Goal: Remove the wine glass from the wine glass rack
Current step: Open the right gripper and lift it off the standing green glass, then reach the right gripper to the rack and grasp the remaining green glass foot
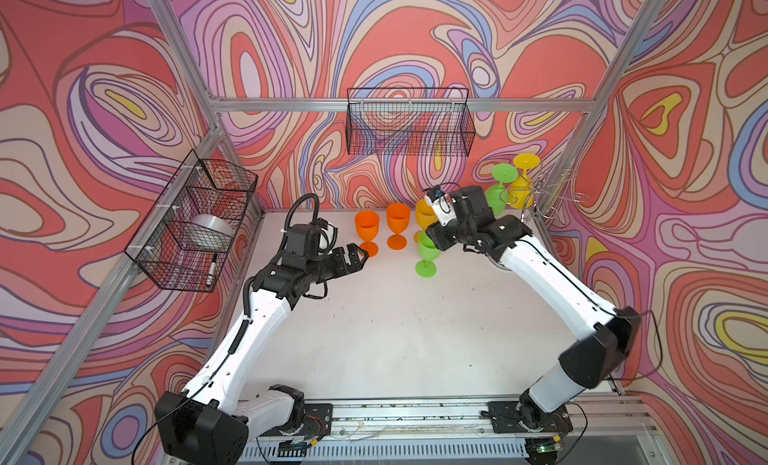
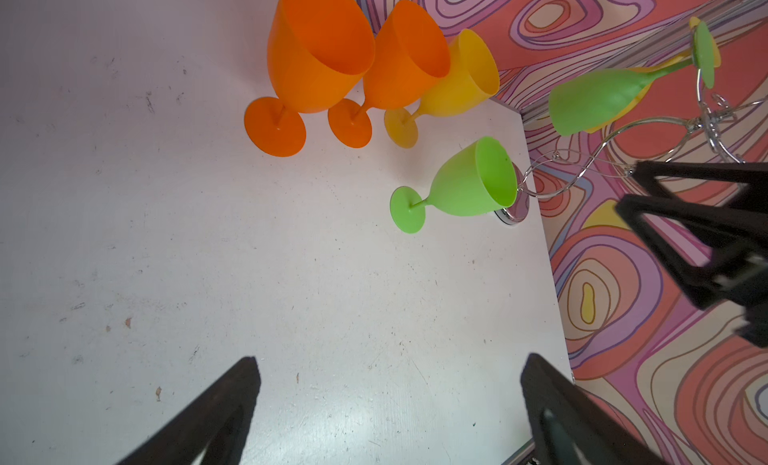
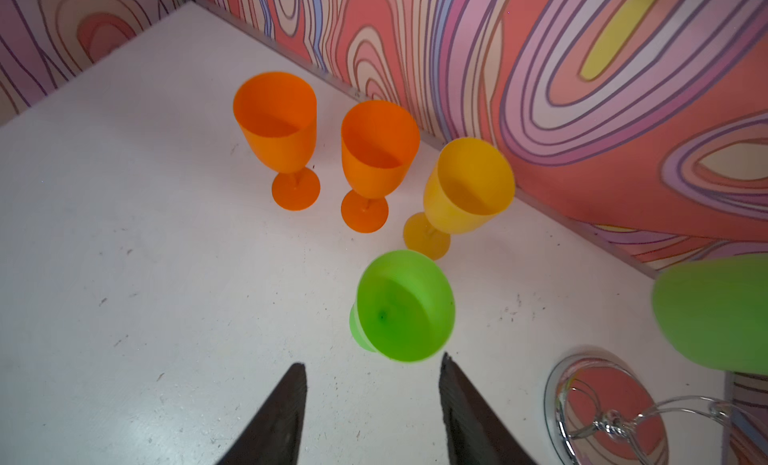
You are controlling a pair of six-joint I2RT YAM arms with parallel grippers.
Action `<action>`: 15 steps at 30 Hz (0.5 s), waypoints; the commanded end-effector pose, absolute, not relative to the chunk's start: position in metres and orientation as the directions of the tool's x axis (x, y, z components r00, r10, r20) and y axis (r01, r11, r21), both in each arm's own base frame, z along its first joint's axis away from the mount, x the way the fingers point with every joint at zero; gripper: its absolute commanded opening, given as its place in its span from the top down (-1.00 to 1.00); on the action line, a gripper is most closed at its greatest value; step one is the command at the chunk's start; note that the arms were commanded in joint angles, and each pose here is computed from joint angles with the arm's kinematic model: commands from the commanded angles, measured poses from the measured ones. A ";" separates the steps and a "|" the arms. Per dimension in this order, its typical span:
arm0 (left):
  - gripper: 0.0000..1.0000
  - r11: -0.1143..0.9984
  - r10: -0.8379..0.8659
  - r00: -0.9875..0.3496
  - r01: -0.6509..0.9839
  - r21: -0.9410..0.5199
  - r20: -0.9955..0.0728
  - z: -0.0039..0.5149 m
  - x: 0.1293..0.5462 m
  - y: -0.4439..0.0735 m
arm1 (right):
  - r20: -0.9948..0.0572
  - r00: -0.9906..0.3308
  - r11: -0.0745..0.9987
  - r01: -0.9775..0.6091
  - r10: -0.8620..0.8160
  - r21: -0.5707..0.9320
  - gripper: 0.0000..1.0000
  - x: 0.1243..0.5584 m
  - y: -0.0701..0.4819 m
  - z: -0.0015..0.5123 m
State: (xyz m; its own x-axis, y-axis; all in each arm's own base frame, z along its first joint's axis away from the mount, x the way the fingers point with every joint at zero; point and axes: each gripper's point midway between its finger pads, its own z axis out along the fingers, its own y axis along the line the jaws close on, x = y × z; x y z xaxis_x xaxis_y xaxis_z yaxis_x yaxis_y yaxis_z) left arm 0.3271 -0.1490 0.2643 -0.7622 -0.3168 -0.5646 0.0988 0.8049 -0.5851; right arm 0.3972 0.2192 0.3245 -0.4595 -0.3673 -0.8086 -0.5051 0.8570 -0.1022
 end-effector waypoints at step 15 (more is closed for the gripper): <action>-0.96 0.716 -0.023 -0.604 0.546 -0.435 -0.797 0.329 0.307 -0.220 | -0.827 -0.352 0.883 -0.005 0.437 0.469 -0.13 0.422 0.061 0.434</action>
State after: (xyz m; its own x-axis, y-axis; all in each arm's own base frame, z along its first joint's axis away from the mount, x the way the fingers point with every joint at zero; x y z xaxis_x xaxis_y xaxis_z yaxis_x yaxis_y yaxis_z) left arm 0.3129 -0.2091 0.3086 -0.6704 -0.1017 -0.7350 0.4459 0.7365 -0.5087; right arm 0.4129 0.0679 0.4403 -0.3090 0.2602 -0.9148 -0.0382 0.9577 0.2853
